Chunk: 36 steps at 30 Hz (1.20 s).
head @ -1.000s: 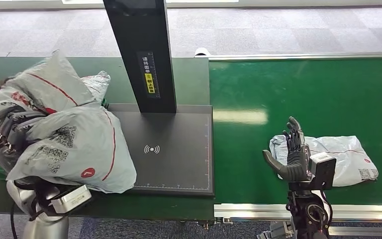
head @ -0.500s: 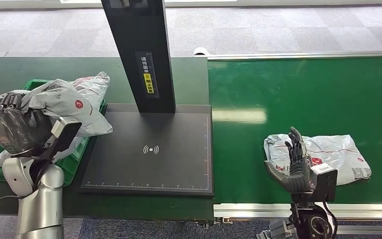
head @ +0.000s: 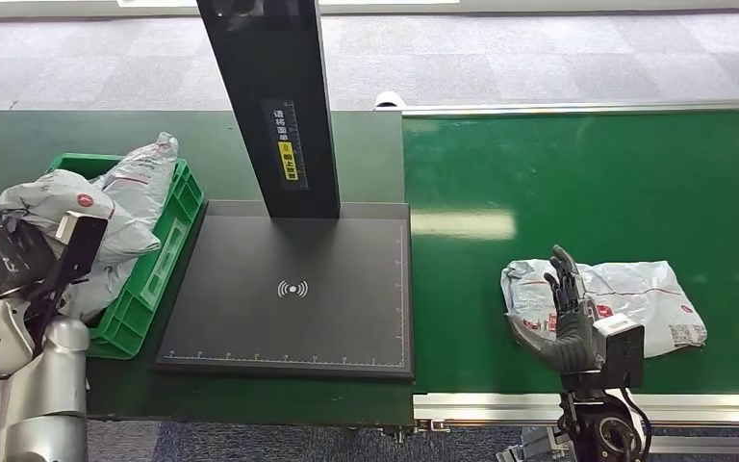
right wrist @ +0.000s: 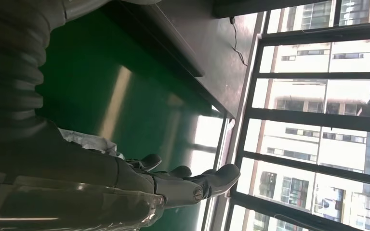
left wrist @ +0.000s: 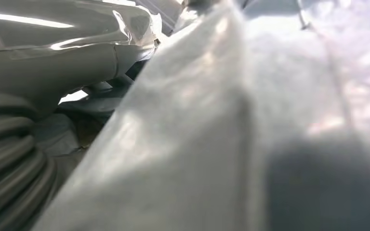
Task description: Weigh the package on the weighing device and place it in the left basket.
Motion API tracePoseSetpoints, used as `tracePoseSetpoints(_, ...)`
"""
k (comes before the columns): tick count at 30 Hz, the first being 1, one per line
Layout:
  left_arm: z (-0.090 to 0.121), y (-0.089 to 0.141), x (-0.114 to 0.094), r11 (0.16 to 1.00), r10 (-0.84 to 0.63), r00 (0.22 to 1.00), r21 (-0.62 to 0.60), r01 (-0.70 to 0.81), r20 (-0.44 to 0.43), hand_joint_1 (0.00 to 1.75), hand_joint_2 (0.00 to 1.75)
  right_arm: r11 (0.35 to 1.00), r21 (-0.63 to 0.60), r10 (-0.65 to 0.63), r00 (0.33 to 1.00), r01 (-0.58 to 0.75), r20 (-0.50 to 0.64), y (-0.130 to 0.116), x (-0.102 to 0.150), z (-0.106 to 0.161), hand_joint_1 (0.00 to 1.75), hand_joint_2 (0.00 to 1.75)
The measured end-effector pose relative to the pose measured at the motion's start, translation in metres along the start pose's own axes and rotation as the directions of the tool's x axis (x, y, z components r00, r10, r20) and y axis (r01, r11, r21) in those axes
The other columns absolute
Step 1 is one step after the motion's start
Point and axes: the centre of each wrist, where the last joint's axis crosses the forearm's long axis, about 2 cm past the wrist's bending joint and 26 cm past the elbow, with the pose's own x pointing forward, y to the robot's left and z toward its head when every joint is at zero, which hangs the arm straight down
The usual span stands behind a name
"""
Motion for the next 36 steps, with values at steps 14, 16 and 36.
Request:
tracePoseSetpoints(14, -0.003, -0.024, -0.001, 0.989, -0.055, 0.997, -0.137, 0.048, -0.046, 0.00, 0.00, 1.000, 0.014, 0.003, 1.000, -0.003, -0.005, 0.000, 0.001, -0.003, 0.00, 1.75)
tracePoseSetpoints(16, -0.002, -0.027, 0.002, 0.987, -0.051, 0.998, -0.152, 0.044, -0.041, 0.00, 0.00, 1.000, 0.015, 0.004, 1.000, -0.003, -0.007, 0.000, 0.001, -0.003, 0.00, 1.75)
tracePoseSetpoints(36, -0.009, 0.020, 0.033, 0.945, 0.179, 0.934, 0.209, -0.251, 0.308, 0.00, 1.75, 1.000, 0.004, 0.004, 1.000, -0.004, 0.018, 0.000, 0.001, -0.003, 0.00, 1.75)
